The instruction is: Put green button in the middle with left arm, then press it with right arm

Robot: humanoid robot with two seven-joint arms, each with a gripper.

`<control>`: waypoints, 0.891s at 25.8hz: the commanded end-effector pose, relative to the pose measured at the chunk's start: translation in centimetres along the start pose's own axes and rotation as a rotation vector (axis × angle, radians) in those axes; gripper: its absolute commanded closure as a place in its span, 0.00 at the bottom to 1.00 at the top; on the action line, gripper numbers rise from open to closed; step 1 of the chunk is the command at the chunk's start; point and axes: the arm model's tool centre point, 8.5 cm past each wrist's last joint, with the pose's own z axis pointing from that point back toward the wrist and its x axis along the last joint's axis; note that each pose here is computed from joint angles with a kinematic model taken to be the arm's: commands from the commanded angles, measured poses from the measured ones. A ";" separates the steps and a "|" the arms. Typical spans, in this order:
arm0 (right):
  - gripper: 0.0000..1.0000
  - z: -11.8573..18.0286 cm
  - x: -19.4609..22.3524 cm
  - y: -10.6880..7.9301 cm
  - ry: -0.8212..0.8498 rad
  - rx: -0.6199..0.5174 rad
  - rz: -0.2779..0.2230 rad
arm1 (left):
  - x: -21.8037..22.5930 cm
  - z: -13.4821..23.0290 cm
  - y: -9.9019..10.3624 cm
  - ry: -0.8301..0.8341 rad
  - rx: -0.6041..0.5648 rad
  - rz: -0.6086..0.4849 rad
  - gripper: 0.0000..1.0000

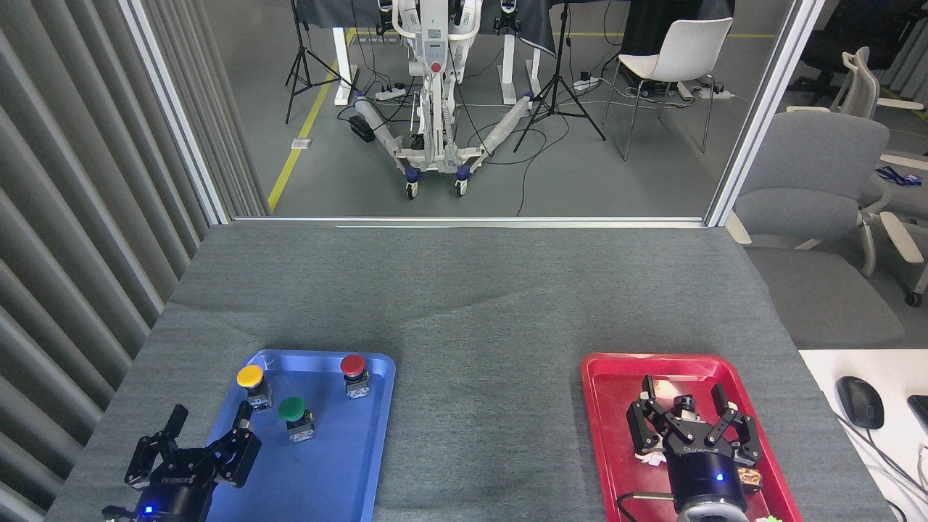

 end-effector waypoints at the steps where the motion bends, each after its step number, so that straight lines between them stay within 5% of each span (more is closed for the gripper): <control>1: 0.00 0.0 0.0 0.0 0.001 0.001 -0.001 | 0.0 -0.4 0.2 -0.005 0.008 0.000 0.00; 23: 0.00 0.0 0.1 0.0 0.001 -0.002 -0.003 | 0.5 -0.3 0.4 -0.053 0.004 -0.010 0.00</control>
